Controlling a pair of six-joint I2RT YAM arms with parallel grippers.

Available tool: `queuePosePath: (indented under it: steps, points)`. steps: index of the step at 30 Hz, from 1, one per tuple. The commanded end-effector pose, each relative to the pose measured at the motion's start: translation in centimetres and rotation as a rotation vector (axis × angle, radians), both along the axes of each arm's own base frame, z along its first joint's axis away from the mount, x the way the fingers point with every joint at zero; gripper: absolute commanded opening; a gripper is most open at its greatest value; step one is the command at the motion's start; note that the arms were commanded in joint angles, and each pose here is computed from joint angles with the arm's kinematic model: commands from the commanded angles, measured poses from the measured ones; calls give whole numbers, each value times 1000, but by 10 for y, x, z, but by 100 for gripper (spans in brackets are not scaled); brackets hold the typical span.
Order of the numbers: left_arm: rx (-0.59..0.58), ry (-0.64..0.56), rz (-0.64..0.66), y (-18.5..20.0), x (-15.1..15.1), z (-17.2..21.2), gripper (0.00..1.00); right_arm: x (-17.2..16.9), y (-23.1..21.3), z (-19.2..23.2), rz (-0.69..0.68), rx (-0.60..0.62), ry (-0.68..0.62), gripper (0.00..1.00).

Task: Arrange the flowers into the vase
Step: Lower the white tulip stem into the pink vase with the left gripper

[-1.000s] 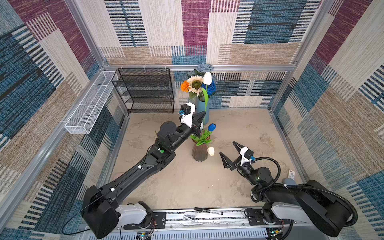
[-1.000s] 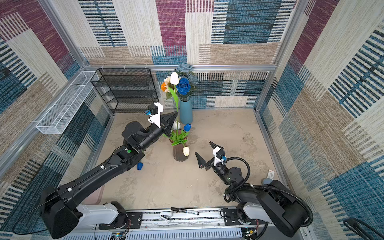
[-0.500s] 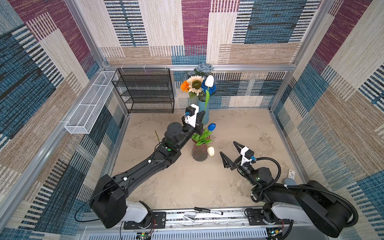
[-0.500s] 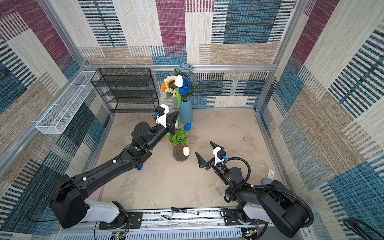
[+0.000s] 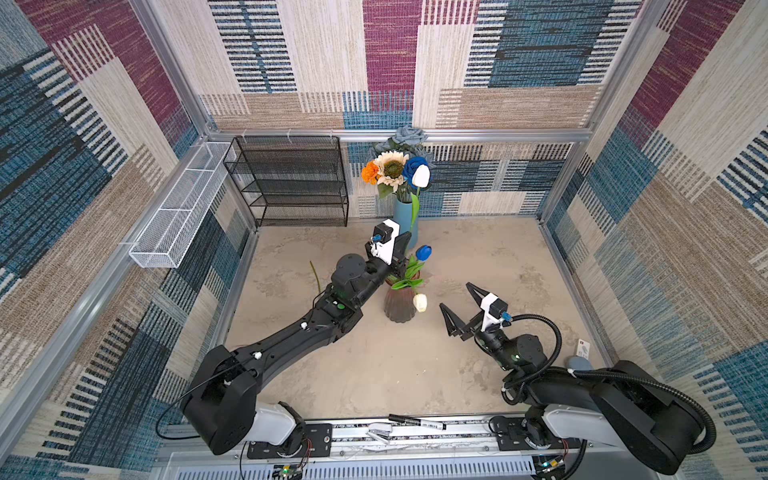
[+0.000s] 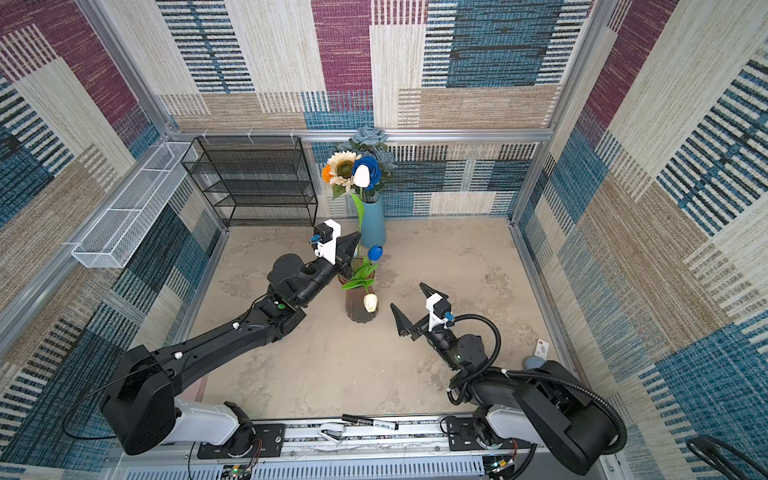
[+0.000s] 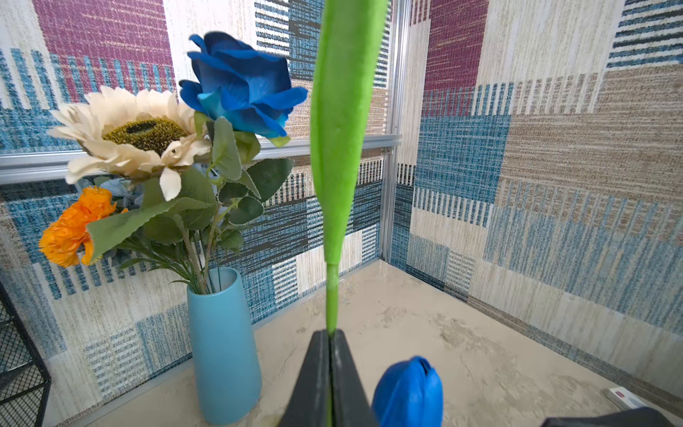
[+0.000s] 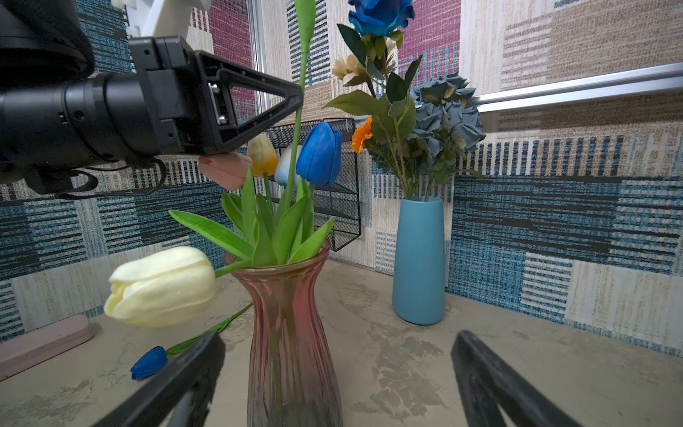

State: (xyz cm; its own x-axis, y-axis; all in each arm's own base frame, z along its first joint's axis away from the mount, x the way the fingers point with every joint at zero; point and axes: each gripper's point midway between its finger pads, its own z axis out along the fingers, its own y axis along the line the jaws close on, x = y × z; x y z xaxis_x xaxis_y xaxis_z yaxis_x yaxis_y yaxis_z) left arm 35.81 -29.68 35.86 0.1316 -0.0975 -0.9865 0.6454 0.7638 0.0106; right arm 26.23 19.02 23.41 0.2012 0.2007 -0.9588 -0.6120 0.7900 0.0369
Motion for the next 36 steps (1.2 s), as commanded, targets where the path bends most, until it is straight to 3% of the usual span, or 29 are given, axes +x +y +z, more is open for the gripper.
queuePosePath:
  steps: [1,6,10,15,20,27,36]
  points:
    - [16,-36,-18,0,-6,5,22,-2,-4,12,-12,34,-39,100]
    - [61,-24,1,7,-11,-1,27,-2,-4,13,-12,35,-39,100]
    - [79,-33,28,19,-19,1,21,-2,-3,12,-6,34,-37,100]
    - [129,-17,39,29,-28,-4,23,-2,-1,11,1,32,-35,100]
    - [175,13,55,33,-28,-7,7,-2,0,12,9,33,-35,100]
    - [207,39,34,25,-23,-1,1,-3,0,12,13,32,-36,100]
    - [151,12,-49,9,-28,16,0,-2,2,11,19,28,-33,100]
